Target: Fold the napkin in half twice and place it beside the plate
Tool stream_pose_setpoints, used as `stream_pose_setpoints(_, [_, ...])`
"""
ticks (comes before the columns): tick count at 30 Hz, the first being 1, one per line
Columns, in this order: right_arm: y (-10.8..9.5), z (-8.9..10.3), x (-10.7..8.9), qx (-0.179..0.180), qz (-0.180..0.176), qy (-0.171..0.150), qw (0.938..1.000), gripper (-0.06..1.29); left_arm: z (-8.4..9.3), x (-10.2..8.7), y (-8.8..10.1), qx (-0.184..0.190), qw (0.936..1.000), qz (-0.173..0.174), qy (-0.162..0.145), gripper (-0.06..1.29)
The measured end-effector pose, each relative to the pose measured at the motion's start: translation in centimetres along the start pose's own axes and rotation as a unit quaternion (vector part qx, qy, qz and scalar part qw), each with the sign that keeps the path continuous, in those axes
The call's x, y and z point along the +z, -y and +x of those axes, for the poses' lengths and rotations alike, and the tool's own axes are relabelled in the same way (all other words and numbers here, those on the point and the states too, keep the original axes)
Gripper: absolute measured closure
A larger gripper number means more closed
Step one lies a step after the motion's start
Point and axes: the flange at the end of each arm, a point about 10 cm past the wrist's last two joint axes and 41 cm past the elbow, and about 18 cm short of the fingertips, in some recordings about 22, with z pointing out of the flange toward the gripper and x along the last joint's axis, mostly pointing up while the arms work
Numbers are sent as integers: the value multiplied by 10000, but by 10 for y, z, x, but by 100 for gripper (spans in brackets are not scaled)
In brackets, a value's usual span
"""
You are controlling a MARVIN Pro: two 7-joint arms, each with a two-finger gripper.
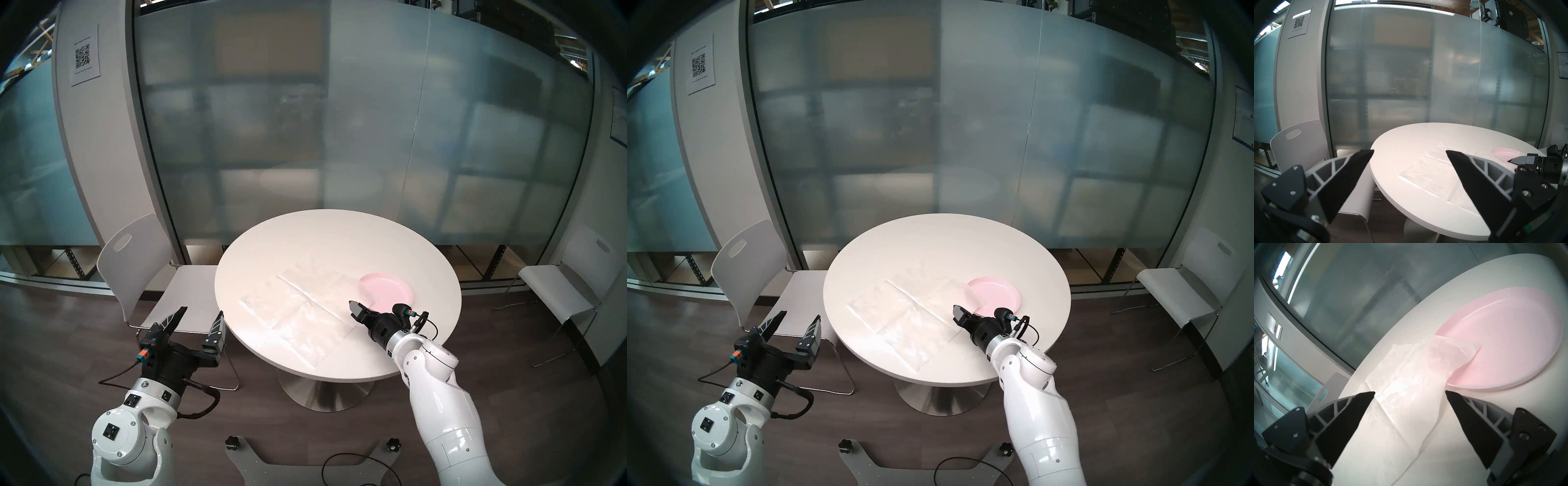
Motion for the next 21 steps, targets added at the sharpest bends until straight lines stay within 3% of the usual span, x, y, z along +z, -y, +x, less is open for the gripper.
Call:
stream_pose_setpoints(15, [2, 2, 14, 60, 42, -17, 10000, 3, 0, 0, 0, 0, 10000, 1, 1, 0])
stream_pose_setpoints(21, [1, -5, 20, 117, 46, 60, 9999, 33, 0, 0, 0, 0, 10000, 1, 2, 0])
